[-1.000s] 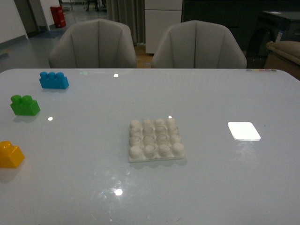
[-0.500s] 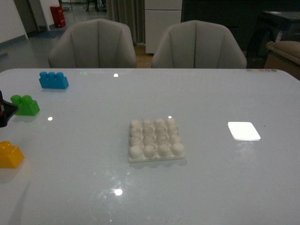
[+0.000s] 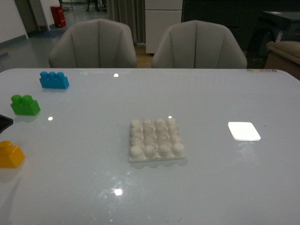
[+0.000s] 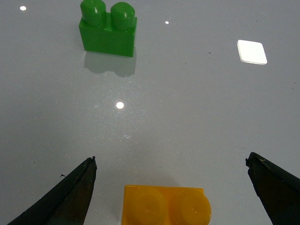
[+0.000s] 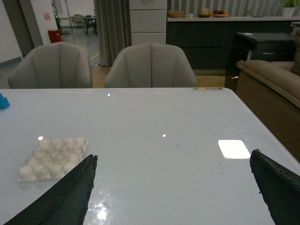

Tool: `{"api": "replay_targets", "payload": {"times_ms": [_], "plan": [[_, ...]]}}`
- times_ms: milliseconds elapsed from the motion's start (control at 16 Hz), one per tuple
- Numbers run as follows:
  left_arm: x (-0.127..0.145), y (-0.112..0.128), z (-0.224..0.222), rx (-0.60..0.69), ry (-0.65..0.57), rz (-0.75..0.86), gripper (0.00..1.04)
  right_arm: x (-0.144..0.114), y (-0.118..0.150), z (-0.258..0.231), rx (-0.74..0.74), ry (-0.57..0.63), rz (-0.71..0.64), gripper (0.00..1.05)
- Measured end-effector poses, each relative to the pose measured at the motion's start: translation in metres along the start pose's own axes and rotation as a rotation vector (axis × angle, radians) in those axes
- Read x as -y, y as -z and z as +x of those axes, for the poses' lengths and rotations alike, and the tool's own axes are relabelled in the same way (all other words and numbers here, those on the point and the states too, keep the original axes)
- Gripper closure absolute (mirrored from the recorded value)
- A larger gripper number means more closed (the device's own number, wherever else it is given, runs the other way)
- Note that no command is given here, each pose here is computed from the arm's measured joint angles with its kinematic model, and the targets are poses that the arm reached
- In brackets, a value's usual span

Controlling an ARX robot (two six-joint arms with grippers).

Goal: Insert yellow block into base center

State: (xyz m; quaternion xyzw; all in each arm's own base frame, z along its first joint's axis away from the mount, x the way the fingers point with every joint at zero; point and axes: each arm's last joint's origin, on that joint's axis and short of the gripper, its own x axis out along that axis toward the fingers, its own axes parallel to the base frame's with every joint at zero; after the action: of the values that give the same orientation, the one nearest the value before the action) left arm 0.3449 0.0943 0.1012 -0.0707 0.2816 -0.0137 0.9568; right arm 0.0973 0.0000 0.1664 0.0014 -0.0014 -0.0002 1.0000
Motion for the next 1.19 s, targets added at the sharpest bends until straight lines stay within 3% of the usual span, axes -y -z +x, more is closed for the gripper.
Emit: {"api": "replay_targets", "payload": {"times_ms": [938, 1000, 1062, 1188], "plan": [[0.002, 0.043, 0.016, -0.026, -0.029, 0.067, 0.07, 0.0, 0.0, 0.0, 0.0, 0.0, 0.0, 0.06], [0.003, 0.041, 0.016, -0.006, -0.029, 0.082, 0.36, 0.0, 0.0, 0.0, 0.0, 0.0, 0.0, 0.06], [0.005, 0.044, 0.013, 0.004, 0.001, 0.08, 0.45, 0.0, 0.0, 0.0, 0.0, 0.0, 0.0, 0.06], [0.012, 0.04, 0.004, 0.017, 0.015, 0.075, 0.46, 0.0, 0.0, 0.0, 0.0, 0.0, 0.0, 0.06]]}}
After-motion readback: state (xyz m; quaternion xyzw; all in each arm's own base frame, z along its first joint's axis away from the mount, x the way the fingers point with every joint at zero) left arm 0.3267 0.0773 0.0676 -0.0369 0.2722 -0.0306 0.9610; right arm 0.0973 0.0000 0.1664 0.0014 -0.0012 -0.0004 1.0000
